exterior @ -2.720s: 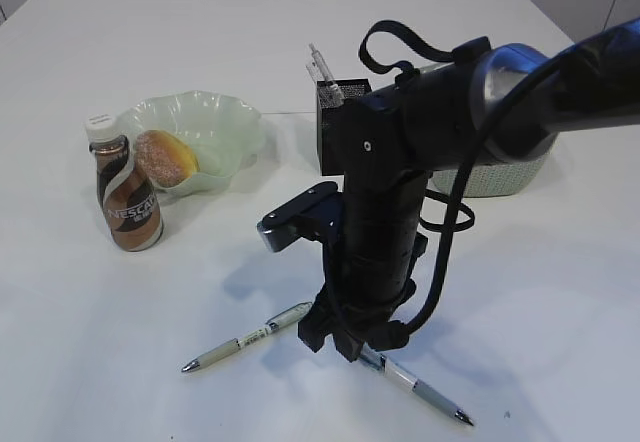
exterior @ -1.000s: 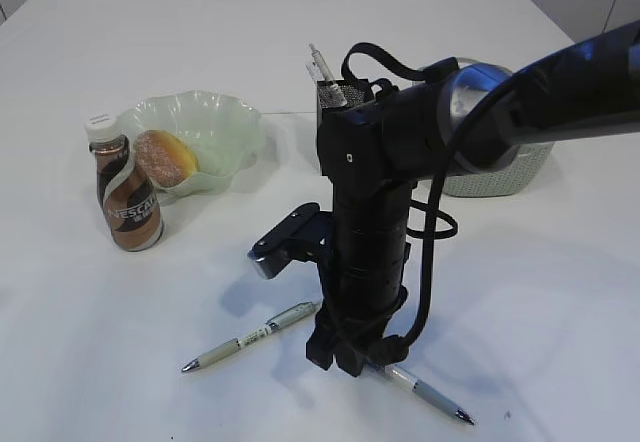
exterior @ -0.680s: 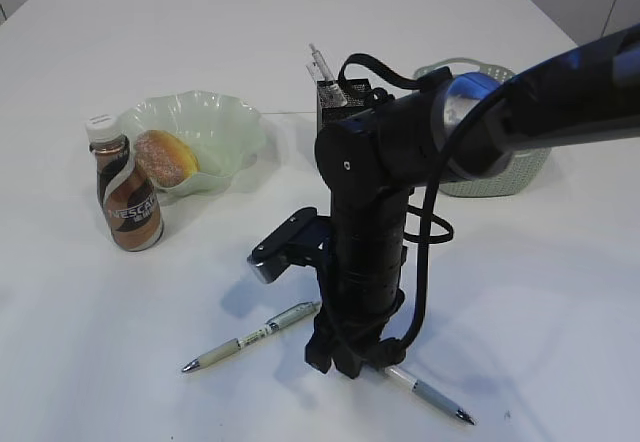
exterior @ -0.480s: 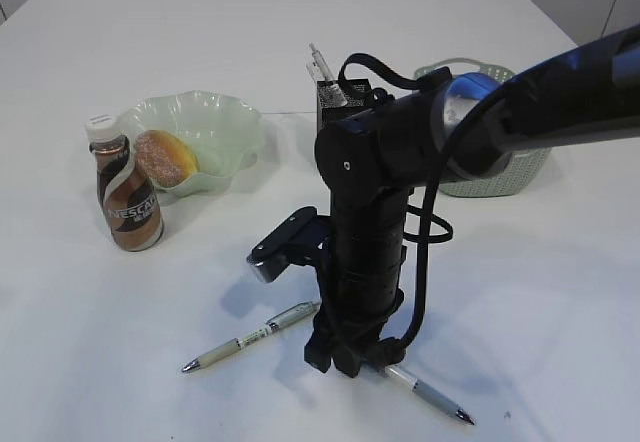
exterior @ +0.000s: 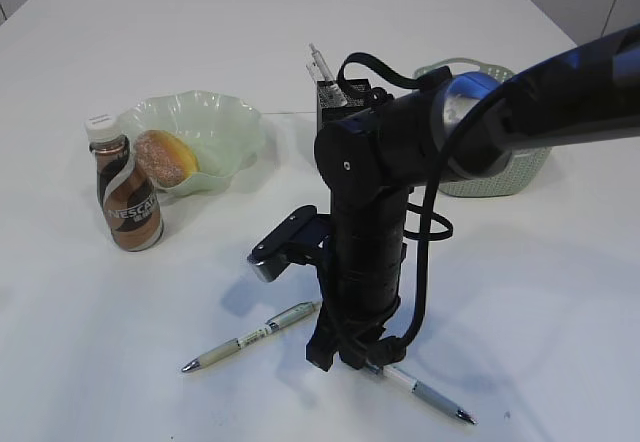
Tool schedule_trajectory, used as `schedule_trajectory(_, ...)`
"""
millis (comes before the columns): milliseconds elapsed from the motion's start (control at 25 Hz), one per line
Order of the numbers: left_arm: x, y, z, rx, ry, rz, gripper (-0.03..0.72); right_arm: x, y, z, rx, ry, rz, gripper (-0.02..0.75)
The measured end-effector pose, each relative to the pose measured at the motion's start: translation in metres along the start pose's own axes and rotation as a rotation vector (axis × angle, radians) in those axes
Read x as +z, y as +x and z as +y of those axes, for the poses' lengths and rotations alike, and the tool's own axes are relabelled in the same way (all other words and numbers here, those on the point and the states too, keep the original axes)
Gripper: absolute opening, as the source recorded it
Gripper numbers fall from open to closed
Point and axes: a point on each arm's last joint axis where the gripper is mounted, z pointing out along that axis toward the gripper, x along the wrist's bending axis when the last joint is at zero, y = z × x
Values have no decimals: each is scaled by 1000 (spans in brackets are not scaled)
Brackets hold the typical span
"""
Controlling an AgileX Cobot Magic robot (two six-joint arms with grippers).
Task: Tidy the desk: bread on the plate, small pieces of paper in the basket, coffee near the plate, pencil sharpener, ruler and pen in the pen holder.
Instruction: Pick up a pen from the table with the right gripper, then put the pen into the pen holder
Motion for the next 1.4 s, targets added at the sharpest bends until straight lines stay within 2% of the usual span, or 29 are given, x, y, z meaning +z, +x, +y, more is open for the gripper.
schedule_trajectory(280, 0, 1, 0, 3, 3, 7, 239, -10, -1, 6, 18, 8, 1, 131)
schedule_trajectory(480, 0, 1, 0, 6, 5, 12, 239, -41, -3, 18, 28, 15, 6, 131)
schedule_trajectory(600, 0, 1, -1, 8, 7, 15, 239, -56, -4, 26, 28, -26, 0, 131)
schedule_trajectory(960, 0, 2, 0, 10, 5, 22, 239, -138, -5, 51, 22, -288, -69, 129)
schedule_trajectory(1040, 0, 2, 0, 10, 5, 22, 239, -161, -6, 59, 33, -394, -98, 129)
schedule_trajectory(1080, 0, 2, 0, 10, 5, 22, 239, -161, -6, 59, 33, -394, -98, 129)
schedule_trajectory(1120, 0, 2, 0, 10, 5, 22, 239, -172, -7, 63, 33, -458, -116, 129)
schedule_trajectory(1200, 0, 2, 0, 10, 4, 22, 239, -172, -7, 63, 33, -458, -116, 129)
schedule_trajectory(1240, 0, 2, 0, 10, 4, 22, 239, -198, -8, 70, 29, -584, -154, 129)
schedule_trajectory(1400, 0, 2, 0, 10, 4, 22, 239, -214, -11, 72, 31, -663, -191, 129)
